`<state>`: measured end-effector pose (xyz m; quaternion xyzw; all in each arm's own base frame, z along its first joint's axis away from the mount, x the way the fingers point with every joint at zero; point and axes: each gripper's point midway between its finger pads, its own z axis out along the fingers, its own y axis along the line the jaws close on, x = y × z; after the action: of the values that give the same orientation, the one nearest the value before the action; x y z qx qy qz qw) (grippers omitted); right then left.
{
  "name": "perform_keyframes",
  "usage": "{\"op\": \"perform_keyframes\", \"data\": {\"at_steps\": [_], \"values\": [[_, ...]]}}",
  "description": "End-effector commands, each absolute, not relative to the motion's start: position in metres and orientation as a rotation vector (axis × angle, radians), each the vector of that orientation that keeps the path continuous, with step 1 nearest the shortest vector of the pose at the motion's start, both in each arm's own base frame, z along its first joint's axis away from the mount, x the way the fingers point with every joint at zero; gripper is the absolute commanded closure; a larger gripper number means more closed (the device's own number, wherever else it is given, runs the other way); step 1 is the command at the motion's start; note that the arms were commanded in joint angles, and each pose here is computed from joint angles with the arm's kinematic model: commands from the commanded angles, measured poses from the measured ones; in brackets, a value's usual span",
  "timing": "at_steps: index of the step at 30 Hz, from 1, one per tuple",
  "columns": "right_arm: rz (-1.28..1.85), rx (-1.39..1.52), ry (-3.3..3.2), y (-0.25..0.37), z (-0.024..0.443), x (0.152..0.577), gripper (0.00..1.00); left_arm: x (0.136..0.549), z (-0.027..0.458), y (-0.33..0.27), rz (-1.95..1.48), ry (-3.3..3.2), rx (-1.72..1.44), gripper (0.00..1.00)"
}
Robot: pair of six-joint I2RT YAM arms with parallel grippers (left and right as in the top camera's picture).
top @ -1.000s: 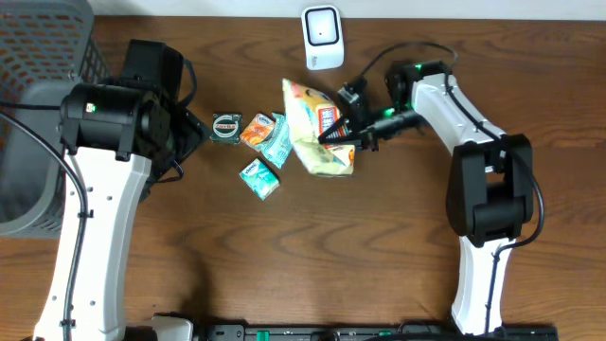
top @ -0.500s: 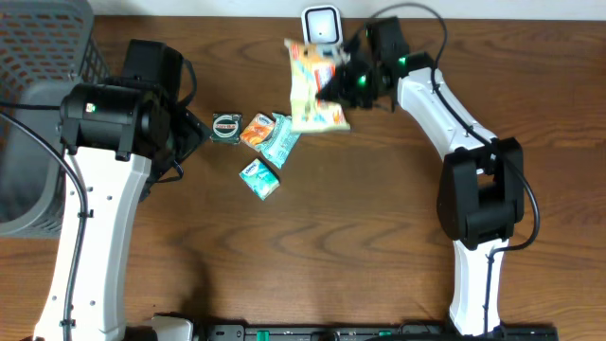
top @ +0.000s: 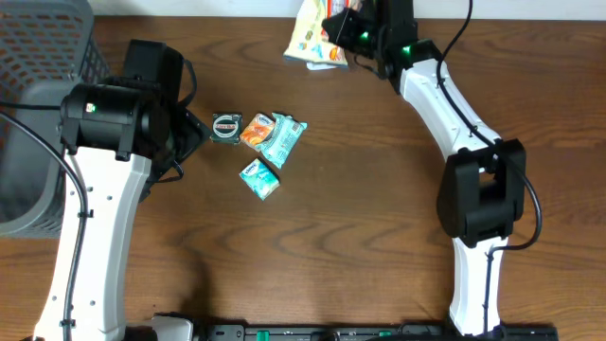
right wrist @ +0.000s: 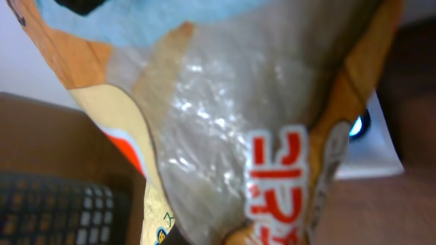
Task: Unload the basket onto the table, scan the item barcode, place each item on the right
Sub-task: 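Carry the snack bag right and drop it at the table's right edge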
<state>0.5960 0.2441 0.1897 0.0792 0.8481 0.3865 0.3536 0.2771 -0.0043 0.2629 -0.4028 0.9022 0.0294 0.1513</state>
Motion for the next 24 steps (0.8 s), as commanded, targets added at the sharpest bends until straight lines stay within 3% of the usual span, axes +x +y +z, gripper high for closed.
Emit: {"op": "perform_keyframes", "data": {"at_steps": [1, 6, 16, 20, 24], "values": [[1.085, 0.292, 2.233, 0.248, 0.161, 0.603, 0.99, 0.276, 0.262, -0.002, 0.100, 2.589, -1.172, 0.02], [1.092, 0.256, 2.297, 0.252, 0.132, 0.599, 0.99, 0.276, 0.262, -0.002, 0.100, 2.589, -1.172, 0.02], [1.035, 0.247, 2.326, 0.217, 0.144, 0.606, 0.99, 0.276, 0.262, -0.002, 0.100, 2.589, -1.172, 0.02], [0.919, 0.266, 2.385, 0.160, 0.157, 0.608, 0.99, 0.276, 0.262, -0.002, 0.100, 2.589, -1.172, 0.02], [0.708, 0.376, 2.498, 0.061, 0.152, 0.595, 0.99, 0.276, 0.262, -0.002, 0.100, 2.589, -1.172, 0.02]]}}
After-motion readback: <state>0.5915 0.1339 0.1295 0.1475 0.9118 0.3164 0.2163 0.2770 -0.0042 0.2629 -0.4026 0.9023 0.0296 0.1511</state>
